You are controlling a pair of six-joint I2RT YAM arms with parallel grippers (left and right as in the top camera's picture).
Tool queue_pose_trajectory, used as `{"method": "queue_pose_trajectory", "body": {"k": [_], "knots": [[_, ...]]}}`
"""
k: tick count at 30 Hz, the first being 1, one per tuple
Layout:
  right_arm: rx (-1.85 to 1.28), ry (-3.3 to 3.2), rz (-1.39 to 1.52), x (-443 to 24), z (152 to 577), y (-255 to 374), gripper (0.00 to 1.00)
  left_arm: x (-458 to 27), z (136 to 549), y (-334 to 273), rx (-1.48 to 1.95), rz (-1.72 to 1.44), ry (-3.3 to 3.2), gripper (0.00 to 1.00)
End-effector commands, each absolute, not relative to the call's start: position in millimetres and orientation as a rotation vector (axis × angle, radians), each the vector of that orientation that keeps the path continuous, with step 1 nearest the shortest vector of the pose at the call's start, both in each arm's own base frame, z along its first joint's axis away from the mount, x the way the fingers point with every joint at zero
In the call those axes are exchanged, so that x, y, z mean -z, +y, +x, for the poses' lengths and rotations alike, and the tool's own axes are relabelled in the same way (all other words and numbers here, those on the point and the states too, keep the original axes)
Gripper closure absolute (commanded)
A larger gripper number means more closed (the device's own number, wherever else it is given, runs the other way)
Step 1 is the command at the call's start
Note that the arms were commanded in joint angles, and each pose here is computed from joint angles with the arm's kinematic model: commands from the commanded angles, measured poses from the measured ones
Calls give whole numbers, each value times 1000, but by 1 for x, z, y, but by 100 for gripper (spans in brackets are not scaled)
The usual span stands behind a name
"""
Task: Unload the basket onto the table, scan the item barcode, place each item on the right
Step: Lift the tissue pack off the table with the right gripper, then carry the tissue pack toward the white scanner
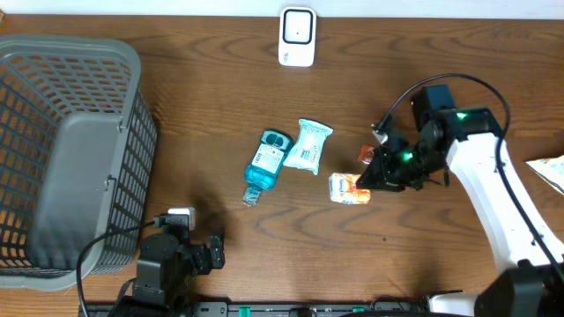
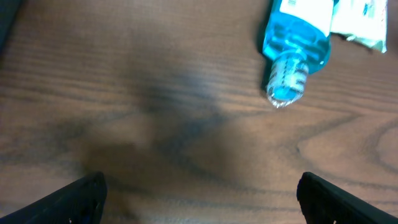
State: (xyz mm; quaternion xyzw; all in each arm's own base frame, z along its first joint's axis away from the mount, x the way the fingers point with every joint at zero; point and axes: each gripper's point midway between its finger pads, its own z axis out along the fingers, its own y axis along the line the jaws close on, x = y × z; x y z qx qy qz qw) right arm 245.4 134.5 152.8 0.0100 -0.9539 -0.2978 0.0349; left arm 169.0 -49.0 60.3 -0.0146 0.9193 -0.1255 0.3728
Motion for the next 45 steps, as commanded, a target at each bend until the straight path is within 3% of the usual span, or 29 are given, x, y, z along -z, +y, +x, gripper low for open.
{"method": "queue_pose_trajectory", "body": {"k": [1, 11, 18, 32, 36, 44, 45], "knots": [[787, -2997, -8, -154, 242, 130, 98, -63, 173, -40, 251, -49, 2334, 2], [705, -3047, 174, -151, 236, 152, 98, -120, 217, -37, 198, -16, 2026, 2], [693, -3090, 197, -151, 244, 155, 99, -95, 224, -49, 227, 72, 2012, 2], [779, -3105, 217, -156, 253, 164, 99, -95, 224, -57, 270, 99, 2008, 2], [835, -3198, 451, -162, 275, 172, 99, -95, 224, -57, 270, 99, 2008, 2], [918, -3581, 854, -197, 365, 189, 98, -95, 224, -57, 270, 99, 2008, 2], [938, -3606, 875, -202, 371, 191, 89, -95, 224, -57, 270, 99, 2008, 2]]}}
